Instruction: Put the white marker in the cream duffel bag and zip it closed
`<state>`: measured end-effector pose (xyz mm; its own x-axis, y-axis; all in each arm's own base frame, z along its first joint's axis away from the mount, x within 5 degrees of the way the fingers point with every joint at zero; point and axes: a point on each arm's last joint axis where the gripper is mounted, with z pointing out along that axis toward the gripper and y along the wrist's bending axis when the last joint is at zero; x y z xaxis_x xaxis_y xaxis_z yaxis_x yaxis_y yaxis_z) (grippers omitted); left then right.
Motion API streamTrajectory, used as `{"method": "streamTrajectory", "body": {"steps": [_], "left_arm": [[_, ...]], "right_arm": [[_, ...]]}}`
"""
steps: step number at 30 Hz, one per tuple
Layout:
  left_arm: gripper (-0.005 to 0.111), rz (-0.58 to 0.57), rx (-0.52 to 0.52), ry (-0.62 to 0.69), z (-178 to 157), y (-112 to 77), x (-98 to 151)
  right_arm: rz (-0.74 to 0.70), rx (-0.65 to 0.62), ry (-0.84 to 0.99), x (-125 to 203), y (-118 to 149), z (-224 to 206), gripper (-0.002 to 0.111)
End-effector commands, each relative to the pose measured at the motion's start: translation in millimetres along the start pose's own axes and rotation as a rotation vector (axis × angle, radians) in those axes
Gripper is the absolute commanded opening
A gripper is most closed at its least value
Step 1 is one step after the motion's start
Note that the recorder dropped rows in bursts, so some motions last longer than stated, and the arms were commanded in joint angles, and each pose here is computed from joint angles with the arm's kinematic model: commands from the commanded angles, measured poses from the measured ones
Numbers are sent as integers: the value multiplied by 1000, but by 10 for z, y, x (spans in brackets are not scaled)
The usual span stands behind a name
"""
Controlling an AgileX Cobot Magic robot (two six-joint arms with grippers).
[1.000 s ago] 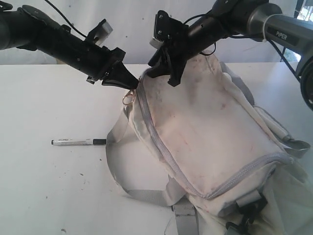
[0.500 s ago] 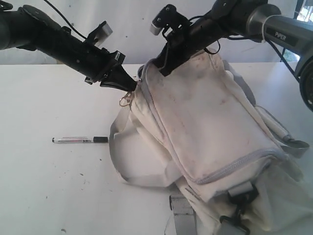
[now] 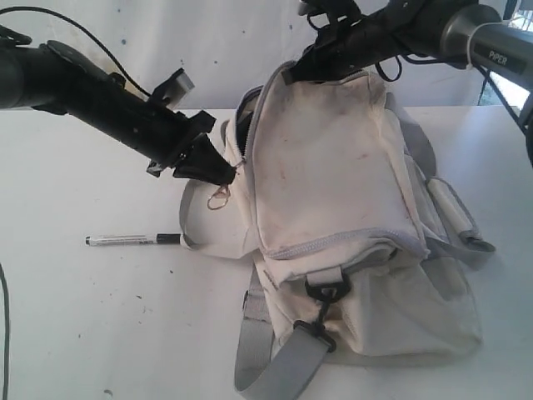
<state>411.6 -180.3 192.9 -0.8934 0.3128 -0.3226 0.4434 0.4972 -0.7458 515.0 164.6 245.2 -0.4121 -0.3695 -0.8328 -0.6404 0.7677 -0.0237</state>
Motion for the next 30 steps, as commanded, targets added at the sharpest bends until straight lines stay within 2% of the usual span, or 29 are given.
{"method": "streamTrajectory", "body": {"steps": [1, 15, 23, 25, 27, 30], "left_arm": [[0, -5, 27, 55, 120, -102, 109], [0, -21, 25, 178, 341, -308, 435], [1, -37, -35, 237, 335, -247, 536], [8, -19, -33, 238, 335, -247, 536], [19, -17, -33, 238, 335, -247, 536], [43, -17, -33, 238, 335, -247, 536]], "right_arm": [[99, 72, -35, 12, -240, -83, 0], [141, 60, 47, 226, -431, -74, 0], [147, 44, 53, 219, -414, -87, 0], [148, 40, 57, 224, -410, -86, 0], [146, 33, 61, 227, -404, -86, 0], [146, 33, 61, 227, -404, -86, 0]]}}
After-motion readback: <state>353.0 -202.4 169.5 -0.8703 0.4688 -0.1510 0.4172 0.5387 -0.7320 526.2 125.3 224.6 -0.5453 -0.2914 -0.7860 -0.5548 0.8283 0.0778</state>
